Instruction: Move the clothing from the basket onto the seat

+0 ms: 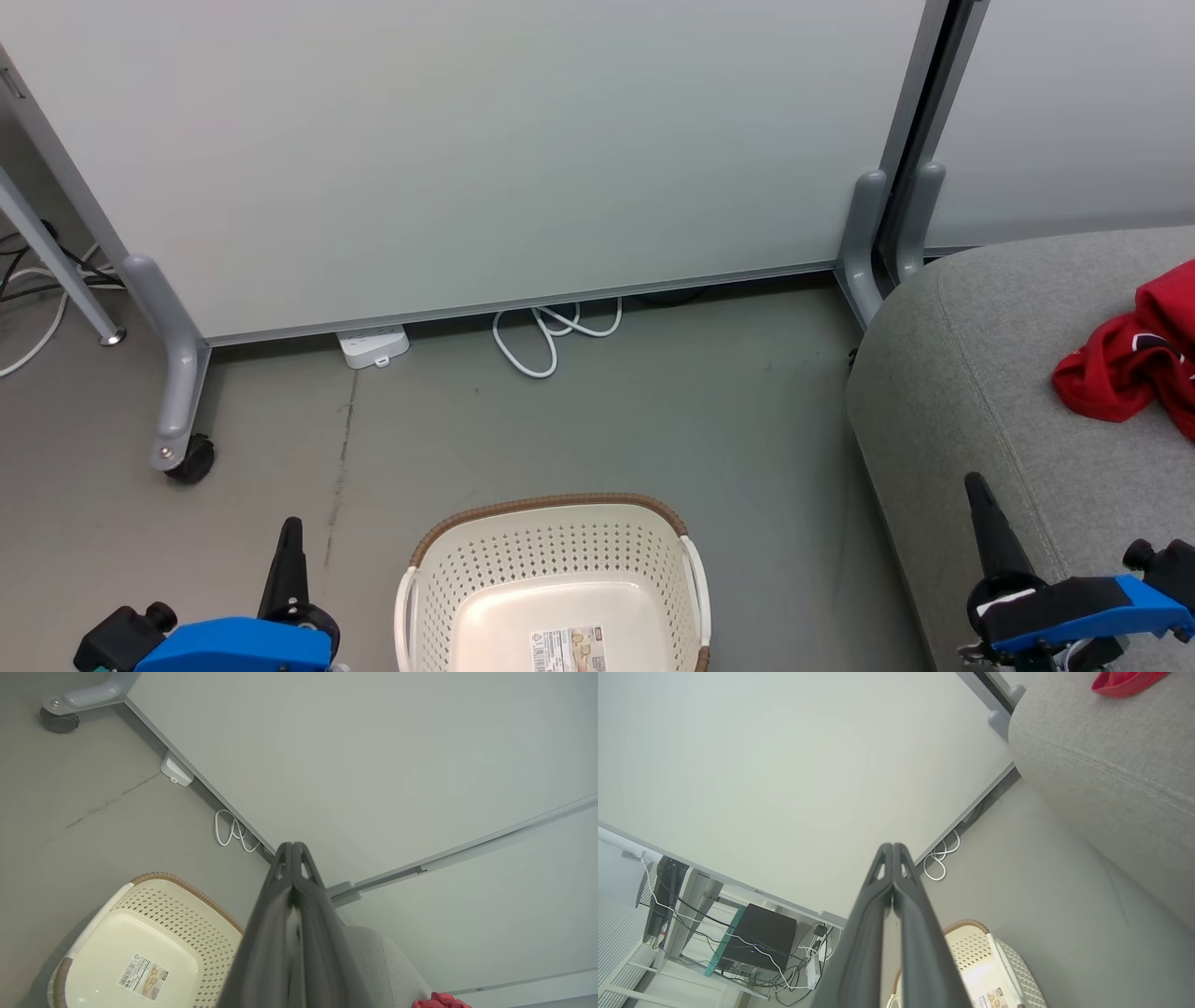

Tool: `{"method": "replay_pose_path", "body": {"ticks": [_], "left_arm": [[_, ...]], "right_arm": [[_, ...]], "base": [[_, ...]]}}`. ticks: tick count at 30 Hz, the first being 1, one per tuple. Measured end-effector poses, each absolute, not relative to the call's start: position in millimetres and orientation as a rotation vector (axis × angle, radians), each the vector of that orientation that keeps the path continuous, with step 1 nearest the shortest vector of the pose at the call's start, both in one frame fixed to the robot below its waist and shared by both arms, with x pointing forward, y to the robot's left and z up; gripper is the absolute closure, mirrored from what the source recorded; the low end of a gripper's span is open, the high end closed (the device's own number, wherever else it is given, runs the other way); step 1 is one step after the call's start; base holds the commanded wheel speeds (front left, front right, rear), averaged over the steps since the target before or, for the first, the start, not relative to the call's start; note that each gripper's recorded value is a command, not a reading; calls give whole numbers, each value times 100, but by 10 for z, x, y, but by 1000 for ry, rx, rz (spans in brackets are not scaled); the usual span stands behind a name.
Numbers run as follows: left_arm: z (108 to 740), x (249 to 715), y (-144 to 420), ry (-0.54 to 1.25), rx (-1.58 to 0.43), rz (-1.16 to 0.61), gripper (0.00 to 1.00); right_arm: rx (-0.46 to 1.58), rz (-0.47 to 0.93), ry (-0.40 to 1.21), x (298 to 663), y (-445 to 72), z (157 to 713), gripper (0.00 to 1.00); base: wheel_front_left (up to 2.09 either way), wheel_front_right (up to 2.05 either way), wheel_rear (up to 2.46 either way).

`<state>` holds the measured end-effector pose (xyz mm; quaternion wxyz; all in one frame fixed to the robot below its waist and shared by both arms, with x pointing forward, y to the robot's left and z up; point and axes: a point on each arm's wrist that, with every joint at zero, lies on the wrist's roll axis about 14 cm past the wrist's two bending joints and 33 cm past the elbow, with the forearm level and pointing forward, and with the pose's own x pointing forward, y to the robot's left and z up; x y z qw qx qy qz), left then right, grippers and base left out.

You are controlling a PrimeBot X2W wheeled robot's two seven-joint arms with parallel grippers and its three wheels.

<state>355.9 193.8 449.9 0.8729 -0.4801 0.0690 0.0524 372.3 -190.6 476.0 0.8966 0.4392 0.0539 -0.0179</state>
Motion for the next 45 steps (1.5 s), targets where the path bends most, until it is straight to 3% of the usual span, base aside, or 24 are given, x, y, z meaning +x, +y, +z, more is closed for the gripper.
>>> {"method": "replay_pose_path", "body": {"ticks": [45], "left_arm": [[4845, 3782, 1991, 56, -1391, 63, 100]], "right_arm": [[1360, -33, 48, 3823, -1971, 4930, 100]], "base": [[0, 0, 0]]}}
